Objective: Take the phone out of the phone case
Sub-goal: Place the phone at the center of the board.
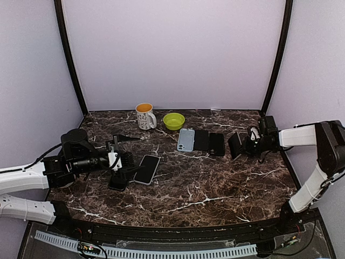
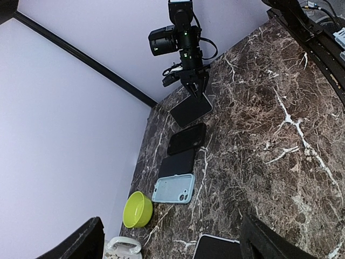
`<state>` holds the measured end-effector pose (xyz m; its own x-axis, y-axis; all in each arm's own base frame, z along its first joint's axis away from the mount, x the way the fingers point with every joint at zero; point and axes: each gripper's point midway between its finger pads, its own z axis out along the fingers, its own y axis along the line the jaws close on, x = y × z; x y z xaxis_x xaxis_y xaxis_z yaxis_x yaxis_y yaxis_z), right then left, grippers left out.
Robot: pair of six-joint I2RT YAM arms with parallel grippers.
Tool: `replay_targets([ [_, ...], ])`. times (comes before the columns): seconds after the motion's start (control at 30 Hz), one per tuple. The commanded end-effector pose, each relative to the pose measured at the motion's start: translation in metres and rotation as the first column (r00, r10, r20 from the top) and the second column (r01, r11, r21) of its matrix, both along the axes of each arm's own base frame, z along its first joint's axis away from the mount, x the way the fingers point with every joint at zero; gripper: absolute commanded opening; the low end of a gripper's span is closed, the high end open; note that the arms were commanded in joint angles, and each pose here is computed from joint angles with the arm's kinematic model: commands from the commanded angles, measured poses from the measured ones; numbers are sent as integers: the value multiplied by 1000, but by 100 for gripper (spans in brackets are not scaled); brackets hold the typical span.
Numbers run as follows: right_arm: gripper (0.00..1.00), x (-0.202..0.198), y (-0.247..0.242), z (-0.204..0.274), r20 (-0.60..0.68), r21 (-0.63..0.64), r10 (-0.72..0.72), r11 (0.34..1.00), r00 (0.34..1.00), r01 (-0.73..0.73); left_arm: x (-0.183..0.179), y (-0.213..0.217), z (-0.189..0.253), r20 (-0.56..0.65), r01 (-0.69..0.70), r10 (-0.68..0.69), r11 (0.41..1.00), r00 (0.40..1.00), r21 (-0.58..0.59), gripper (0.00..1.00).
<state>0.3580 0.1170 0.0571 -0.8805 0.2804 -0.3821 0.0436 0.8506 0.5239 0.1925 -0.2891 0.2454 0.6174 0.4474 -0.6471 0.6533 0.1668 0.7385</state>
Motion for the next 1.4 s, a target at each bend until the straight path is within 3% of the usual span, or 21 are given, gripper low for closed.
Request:
replay_targets([
  [0.0,0,32,12,16,78,100,-17,995,997,10,1,0,-4,9,-6,6,1000,1000,1,89],
  [0.3,0,34,33,0,40,217,27,976,999,-35,2,0,-4,9,-9,9,1000,1000,3,89],
  [0.6,0,23,46,-15,-8,198,91,976,996,-88,1,0,-4,6,-4,4,1000,1000,3,89],
  [0.77,16,21,31,-24,-37,85,83,993,996,-79,0,0,-3,6,0,0,1000,1000,1,89],
  [0.93,23,23,21,-19,-33,7,83,997,996,-83,0,0,-3,8,2,-2,1000,1000,3,89],
  [1.13,43,29,11,-11,-20,-78,82,993,996,-83,-1,0,-2,8,6,-6,1000,1000,2,89],
  [1.37,51,41,1,9,18,-157,80,985,997,-76,-1,0,-2,8,9,-9,1000,1000,3,89],
])
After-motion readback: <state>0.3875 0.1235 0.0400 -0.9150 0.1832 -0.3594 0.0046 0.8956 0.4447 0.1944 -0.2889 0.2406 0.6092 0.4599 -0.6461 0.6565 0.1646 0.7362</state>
